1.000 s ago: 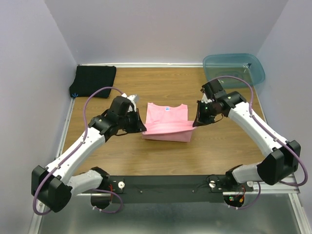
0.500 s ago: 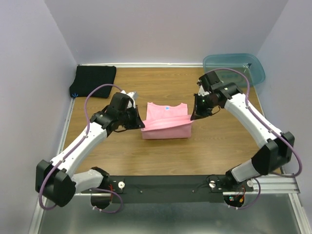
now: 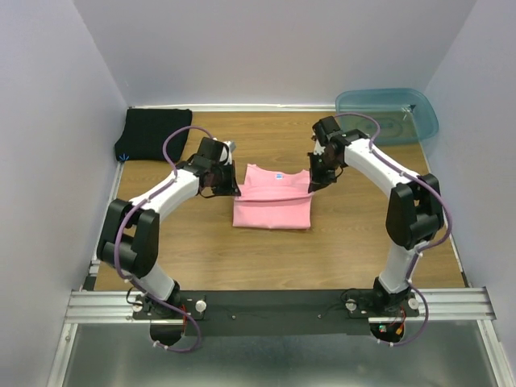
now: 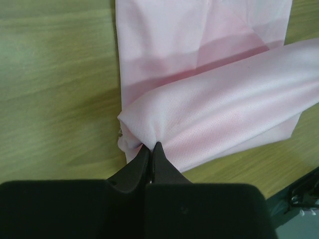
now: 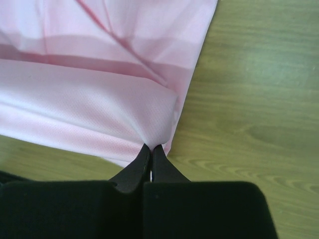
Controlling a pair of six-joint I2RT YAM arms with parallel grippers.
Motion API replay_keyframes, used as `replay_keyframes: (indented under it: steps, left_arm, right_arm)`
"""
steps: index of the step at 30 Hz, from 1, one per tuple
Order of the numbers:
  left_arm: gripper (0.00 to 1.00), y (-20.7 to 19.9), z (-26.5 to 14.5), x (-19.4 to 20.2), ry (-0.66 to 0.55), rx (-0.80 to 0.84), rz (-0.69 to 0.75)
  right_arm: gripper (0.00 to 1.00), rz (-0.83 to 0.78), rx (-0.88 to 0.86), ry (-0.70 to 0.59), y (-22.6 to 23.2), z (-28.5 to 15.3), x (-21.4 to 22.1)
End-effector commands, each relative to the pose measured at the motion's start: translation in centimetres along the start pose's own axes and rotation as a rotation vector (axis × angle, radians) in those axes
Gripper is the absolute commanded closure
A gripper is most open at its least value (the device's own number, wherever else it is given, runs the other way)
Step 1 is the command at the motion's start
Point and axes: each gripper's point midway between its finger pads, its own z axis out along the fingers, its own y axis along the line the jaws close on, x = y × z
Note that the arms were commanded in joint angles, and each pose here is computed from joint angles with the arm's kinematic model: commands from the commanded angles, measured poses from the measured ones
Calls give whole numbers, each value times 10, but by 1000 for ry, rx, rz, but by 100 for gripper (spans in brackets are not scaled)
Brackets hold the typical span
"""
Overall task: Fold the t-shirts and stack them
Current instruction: Fold the tshirt
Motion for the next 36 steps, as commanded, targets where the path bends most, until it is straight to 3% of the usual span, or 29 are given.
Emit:
replay_keyframes:
  steps: [1,10,19,23,36]
  left_arm:
    - [100,16,19,-17,-20,-40,41]
    - [100,2,24,-39,-55,8,82]
    - [100,-27,20,-48,-98,75,174]
    - [100,-39,24,-55,-118,101,201]
    - [100,-21,79,-55,-76,57,187]
  right_arm:
    - [99,-13,104,-37,-33,16,-20]
    - [99,42,151,-21,-59,40,-7]
    - [99,97,196,-142,-65,6,-9]
    - [99,123,229,-143,-75,13,2]
    - [100,189,298,-135,-99,54,19]
